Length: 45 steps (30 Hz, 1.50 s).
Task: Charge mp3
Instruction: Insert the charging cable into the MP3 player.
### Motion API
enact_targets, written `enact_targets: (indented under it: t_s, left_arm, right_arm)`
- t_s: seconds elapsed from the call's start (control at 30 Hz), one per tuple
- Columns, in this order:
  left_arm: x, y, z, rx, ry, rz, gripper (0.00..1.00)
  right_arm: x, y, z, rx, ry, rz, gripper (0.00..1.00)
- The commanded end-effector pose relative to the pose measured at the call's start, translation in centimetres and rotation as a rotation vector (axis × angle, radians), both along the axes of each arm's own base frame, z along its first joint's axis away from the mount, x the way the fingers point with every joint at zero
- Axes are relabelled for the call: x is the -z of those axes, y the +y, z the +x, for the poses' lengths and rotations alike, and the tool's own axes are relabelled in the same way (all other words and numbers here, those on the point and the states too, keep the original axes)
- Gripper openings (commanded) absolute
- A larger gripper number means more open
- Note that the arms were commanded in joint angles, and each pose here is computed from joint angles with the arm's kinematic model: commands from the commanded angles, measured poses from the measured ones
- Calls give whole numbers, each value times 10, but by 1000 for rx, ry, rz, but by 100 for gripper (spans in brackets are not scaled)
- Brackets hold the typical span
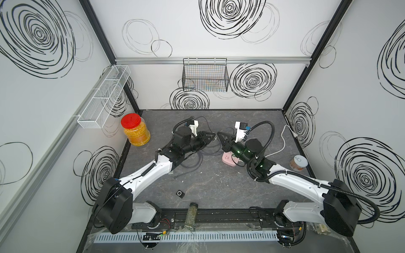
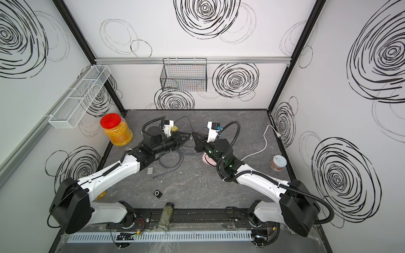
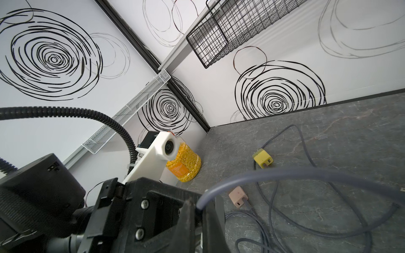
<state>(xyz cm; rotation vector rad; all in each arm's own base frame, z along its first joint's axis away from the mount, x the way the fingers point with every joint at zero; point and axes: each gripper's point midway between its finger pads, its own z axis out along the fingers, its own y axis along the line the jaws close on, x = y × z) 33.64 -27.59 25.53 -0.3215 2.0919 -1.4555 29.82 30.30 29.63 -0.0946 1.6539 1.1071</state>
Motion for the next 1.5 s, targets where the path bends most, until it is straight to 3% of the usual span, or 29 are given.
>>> enact_targets:
  t_s: [0.0,1.2,1.47]
  left_arm:
    - [-20,2,8,-22,-63,-38,26]
    - [-24,-13,6,-13,-83,-6,25]
    - [-29,-11,10,-38,-86,-33,25]
  right_arm:
    - [-5,2,-6,-19,-11,36,0]
    - [21,-1,7,46,84,35,0]
    - [34,-6,6,118,69,-37,0]
